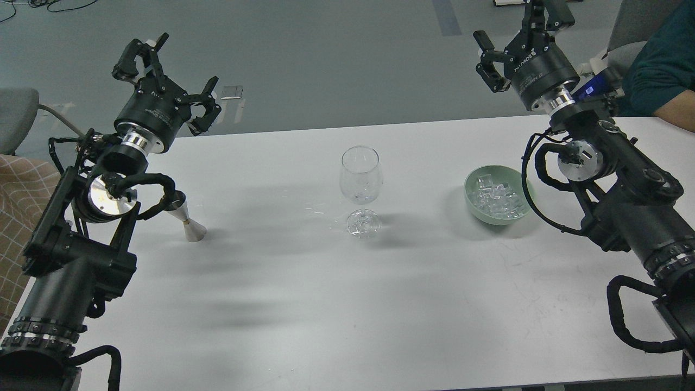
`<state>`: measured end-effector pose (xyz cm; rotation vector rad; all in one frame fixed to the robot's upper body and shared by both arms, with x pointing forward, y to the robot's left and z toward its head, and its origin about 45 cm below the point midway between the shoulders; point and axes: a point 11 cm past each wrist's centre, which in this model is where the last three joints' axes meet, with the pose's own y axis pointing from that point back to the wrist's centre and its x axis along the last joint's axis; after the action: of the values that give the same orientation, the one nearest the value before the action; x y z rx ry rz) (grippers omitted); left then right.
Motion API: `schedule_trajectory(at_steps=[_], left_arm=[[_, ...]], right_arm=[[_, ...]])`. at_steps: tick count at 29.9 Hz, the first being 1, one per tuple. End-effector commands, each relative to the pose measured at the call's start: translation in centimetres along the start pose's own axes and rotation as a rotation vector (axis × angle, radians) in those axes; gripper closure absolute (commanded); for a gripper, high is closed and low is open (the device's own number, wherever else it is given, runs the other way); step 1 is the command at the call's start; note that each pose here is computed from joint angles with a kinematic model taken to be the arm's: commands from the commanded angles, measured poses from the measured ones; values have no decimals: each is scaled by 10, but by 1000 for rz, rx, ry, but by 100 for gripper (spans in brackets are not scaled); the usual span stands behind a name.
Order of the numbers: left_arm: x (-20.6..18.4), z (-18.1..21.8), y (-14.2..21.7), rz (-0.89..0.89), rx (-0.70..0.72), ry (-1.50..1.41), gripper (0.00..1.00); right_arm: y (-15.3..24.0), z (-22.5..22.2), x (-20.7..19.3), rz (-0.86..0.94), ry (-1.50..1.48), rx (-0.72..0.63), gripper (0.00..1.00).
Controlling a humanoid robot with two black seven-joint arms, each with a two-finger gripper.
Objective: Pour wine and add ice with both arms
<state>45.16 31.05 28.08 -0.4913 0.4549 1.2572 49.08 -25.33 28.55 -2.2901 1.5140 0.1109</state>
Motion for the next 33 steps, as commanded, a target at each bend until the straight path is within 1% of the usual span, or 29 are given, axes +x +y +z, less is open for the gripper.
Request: schedule_trajectory(at_steps=[1,18,21,25,28,30,31,33], left_arm=[[1,-1,1,4,0,4,1],[2,-1,10,-2,-2,0,1],[9,-9,26,10,18,-1,1],[22,-3,49,38,21,35,1],[30,15,73,57,5,93,1],[35,40,96,66,-20,86,1],[35,40,96,67,-20,86,1],[41,53,124,83,-28,122,2]], right_arm=[[1,0,1,2,2,-1,0],[1,0,1,1,2,-2,0],[1,-1,2,3,5,-2,0],[2,-4,5,4,12,1,0],[5,-1,6,6,10,-4,0],[7,2,6,8,7,-10,0],[7,2,6,8,7,-10,0],[8,5,5,8,2,-14,0]])
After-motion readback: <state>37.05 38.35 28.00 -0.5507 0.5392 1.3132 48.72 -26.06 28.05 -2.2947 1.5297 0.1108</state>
